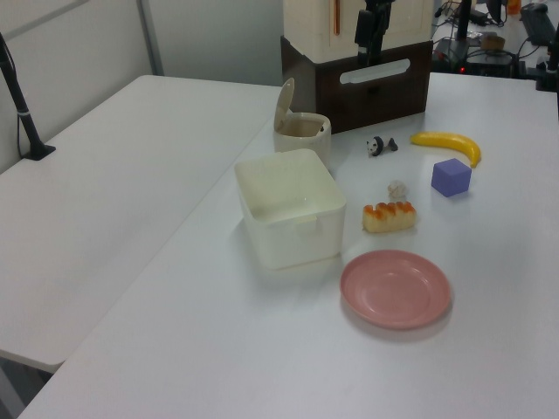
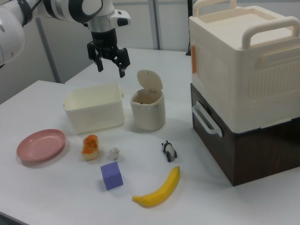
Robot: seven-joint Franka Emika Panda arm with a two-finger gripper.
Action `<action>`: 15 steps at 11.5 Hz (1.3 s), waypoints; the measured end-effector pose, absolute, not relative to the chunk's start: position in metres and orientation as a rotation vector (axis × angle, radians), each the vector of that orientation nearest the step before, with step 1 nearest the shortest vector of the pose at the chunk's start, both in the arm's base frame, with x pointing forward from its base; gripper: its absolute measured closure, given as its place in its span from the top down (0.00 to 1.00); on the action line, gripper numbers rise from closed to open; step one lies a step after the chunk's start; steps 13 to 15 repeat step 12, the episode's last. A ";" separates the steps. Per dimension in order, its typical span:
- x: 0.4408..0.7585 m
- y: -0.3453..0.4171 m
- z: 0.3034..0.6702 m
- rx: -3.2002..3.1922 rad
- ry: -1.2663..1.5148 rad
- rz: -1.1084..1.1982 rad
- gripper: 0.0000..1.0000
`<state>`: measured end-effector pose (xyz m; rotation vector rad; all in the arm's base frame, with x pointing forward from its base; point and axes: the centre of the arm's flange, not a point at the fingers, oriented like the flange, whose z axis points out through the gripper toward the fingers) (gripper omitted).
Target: Open the trash can
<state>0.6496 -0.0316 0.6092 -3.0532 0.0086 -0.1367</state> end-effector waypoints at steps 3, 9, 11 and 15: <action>0.649 -0.031 0.610 -3.054 0.031 -0.136 1.00; 0.649 -0.013 0.610 -3.078 0.086 -0.128 1.00; 0.646 -0.013 0.615 -3.076 0.124 -0.138 1.00; 0.645 -0.013 0.617 -3.076 0.129 -0.143 1.00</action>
